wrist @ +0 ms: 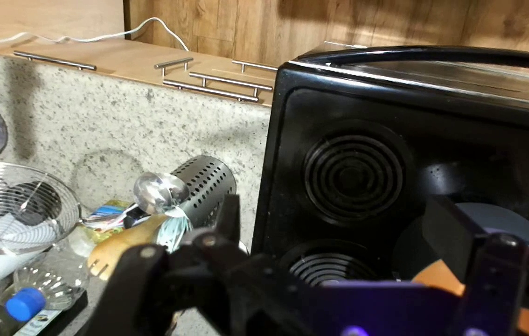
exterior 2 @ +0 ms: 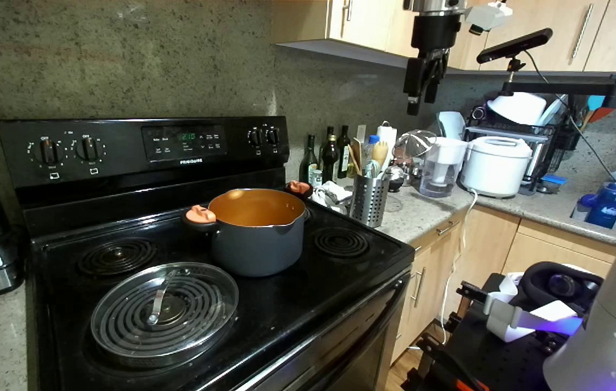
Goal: Cover the pot with the lid on the stove
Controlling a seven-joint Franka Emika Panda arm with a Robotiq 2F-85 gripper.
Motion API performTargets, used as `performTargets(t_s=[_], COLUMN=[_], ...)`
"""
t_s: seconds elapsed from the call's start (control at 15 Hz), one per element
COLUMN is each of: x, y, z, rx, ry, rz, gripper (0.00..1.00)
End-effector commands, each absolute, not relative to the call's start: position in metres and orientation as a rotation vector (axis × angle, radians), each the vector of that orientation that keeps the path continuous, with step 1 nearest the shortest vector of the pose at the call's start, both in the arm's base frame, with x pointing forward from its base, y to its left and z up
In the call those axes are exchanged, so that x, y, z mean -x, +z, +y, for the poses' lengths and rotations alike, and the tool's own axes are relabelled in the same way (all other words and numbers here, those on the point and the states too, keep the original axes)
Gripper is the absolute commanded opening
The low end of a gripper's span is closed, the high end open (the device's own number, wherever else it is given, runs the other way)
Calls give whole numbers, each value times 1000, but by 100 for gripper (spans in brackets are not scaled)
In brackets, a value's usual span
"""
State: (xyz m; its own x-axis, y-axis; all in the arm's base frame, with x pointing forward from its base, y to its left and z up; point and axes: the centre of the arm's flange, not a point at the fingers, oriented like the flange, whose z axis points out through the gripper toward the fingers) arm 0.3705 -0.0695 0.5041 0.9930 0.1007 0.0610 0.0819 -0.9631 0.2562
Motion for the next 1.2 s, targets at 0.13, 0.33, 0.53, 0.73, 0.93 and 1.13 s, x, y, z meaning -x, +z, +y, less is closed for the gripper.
performTargets(t_s=[0.13,0.33,0.53,0.73,0.93,1.13], x=[-383,-382,-377,-372,-371,-371], y=[494,484,471,459,461,461], z=[-25,11,48,75,76,71], rx=[-2858,-2808,-2733,-2646,-2669,-2666], ry=[81,58,22,-19,-31,-44], rz=[412,675,913,1051,1013,990], gripper=[100,100,100,100,100,100])
